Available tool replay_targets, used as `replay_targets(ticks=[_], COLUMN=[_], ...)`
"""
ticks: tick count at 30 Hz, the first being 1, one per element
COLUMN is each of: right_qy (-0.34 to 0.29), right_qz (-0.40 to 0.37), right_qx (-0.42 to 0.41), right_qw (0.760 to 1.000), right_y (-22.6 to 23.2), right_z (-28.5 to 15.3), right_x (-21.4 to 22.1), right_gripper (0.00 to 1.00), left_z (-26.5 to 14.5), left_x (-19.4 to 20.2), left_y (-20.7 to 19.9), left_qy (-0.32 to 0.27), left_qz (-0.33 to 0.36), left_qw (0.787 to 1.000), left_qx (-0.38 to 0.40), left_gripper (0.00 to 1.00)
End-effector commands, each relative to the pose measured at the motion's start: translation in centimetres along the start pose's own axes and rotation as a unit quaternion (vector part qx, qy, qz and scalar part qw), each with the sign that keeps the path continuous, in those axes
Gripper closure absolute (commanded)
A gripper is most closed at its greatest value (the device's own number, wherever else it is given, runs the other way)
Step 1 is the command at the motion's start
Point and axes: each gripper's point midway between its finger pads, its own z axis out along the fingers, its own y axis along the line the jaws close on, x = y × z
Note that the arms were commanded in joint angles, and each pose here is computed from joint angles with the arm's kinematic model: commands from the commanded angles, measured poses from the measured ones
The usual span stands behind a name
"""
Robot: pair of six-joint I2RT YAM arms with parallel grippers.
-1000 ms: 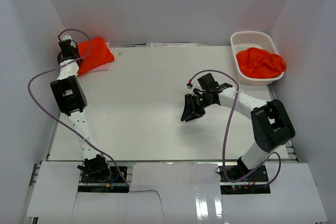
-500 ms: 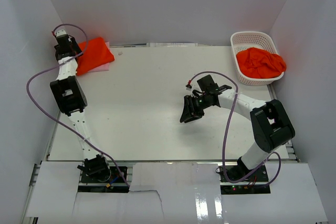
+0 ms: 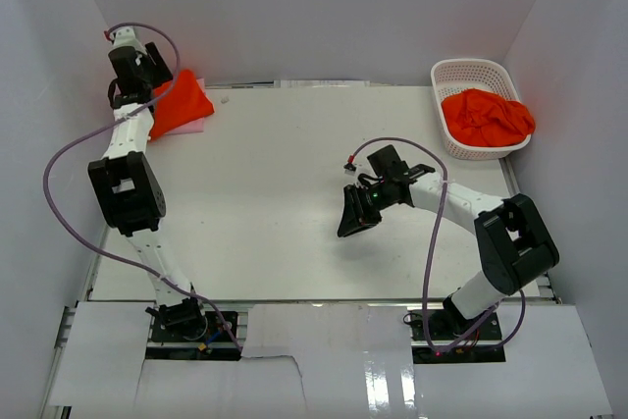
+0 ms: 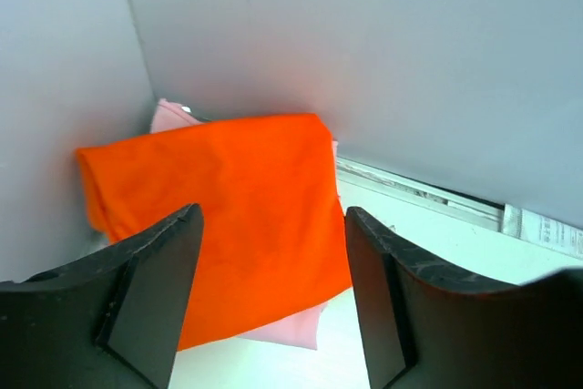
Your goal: Fold and stack the t-shirts
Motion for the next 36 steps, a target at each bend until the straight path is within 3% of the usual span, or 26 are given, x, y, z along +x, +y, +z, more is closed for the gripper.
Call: replay_targets(ticks=[1, 4, 8, 10, 12, 15, 17, 24, 30, 36], right_qy=[-0.01, -0.013, -0.007, -0.001, 0.002, 0.009, 0.012, 0.026, 0.032, 0.039], right_qz=[-0.035, -0.045, -0.047, -0.043, -0.042, -0.036, -0.032, -0.028, -0.024, -0.02], right_qx=[-0.017, -0.007, -0.006, -0.004, -0.003, -0.004, -0.008, -0.008, -0.009, -0.004], right_qw=[0.999, 0.999, 0.999, 0.999, 0.999, 0.999, 0.999, 0.999, 0.999, 0.999], right_y=[2.5, 3.3, 3.9, 3.9, 3.8, 3.7, 3.7, 4.0, 4.2, 4.1], right_z=[-1.6, -2.5, -3.1, -3.2, -3.2, -2.9, -2.6, -2.0, -1.7, -1.5], right_x=[-0.5, -0.9, -0.8, -0.5, -0.4, 0.0, 0.0, -0.2, -0.2, 0.1], right_gripper=[0.72, 0.9, 0.91, 0.87, 0.85, 0.8, 0.79, 0.78, 0.77, 0.77], left_z=[0.6, 1.9, 4.1, 5.5, 6.5, 6.6, 6.7, 8.4, 9.1, 9.7], left_x=[2.9, 6.4, 7.3, 8.4, 9.8, 9.2, 9.1, 9.4, 9.7, 10.5], left_y=[-0.3, 0.7, 1.5, 0.8, 1.4, 2.5, 2.7, 3.7, 5.0, 7.0], left_qy=[0.003, 0.008, 0.008, 0.012, 0.013, -0.042, -0.059, -0.074, -0.098, -0.132], left_qz=[-0.011, 0.002, 0.022, 0.05, 0.072, 0.105, 0.113, 0.137, 0.159, 0.164], left_qw=[1.0, 1.0, 1.0, 0.998, 0.997, 0.994, 0.992, 0.987, 0.98, 0.97], left_qx=[0.021, 0.003, -0.009, 0.018, 0.01, -0.012, -0.016, -0.041, -0.071, -0.121], left_gripper=[0.27, 0.47, 0.74, 0.79, 0.75, 0.65, 0.54, 0.53, 0.41, 0.17])
